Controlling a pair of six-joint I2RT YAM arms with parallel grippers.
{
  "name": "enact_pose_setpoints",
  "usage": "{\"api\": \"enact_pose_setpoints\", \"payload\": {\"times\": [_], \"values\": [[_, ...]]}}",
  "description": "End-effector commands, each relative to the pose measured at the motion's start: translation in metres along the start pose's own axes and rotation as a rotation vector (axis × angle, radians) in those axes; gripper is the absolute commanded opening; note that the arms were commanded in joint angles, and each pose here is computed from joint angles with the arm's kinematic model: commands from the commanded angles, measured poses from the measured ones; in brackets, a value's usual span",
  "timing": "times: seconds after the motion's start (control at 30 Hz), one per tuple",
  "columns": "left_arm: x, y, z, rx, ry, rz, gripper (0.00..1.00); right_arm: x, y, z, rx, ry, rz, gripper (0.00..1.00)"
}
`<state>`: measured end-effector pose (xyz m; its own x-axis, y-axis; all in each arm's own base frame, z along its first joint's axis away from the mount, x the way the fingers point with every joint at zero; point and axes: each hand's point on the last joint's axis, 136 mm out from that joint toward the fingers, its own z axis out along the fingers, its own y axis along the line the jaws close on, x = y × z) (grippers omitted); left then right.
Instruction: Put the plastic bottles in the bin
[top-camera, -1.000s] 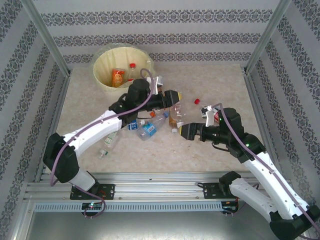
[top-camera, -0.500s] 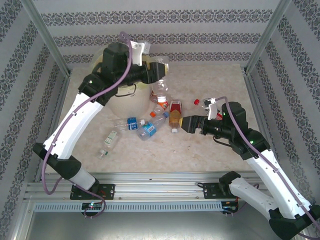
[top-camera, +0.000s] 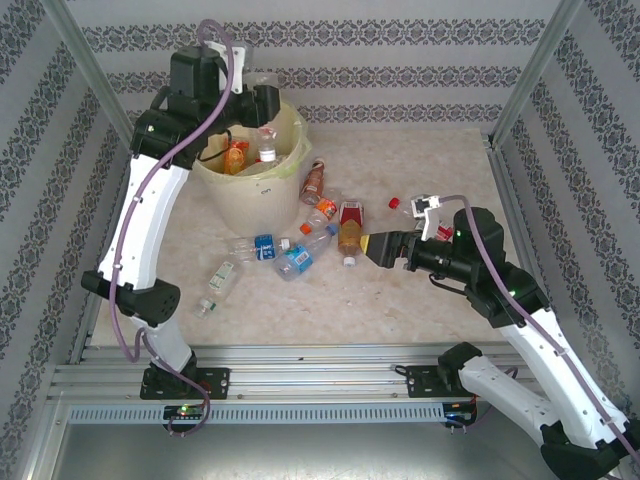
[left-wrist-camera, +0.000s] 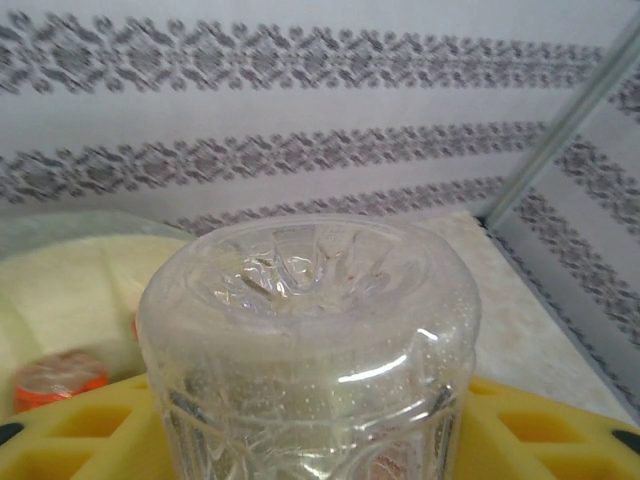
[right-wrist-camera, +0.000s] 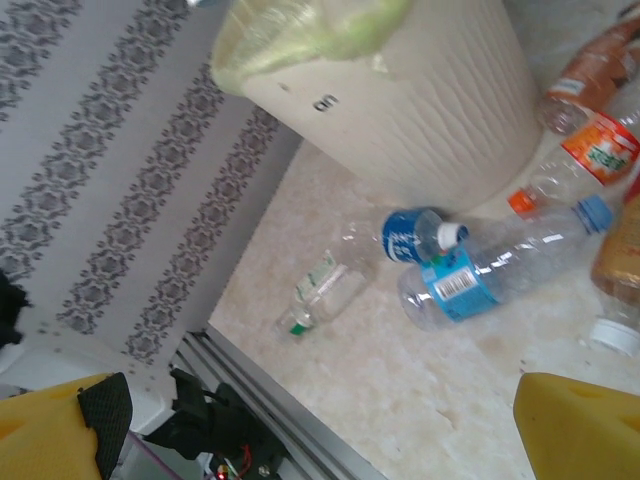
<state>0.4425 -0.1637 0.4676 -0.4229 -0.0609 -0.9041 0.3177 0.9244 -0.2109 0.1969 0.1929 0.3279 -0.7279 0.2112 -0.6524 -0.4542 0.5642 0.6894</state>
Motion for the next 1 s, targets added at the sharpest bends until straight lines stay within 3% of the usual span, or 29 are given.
{"api": "enact_pose_setpoints", "payload": {"times": [0.0, 0.33, 0.63, 0.97], "values": [[0.001, 0.035, 0.007, -0.107, 0.03, 0.039, 0.6, -0.018, 0.029, -0.006, -0.117, -0.066, -0.021, 0.98], [0.04, 0.072, 0.056, -0.156, 0.163, -0.048, 0.59, -0.038, 0.05, -0.015, -0.173, -0.146, -0.087, 0.98], [0.09, 0.089, 0.086, -0.18, 0.316, -0.138, 0.6, -0.041, 0.041, -0.011, -0.126, -0.147, -0.078, 0.98], [0.108, 0.088, 0.089, -0.157, 0.371, -0.197, 0.75, -0.027, 0.007, 0.002, 0.001, -0.093, -0.031, 0.98]]}}
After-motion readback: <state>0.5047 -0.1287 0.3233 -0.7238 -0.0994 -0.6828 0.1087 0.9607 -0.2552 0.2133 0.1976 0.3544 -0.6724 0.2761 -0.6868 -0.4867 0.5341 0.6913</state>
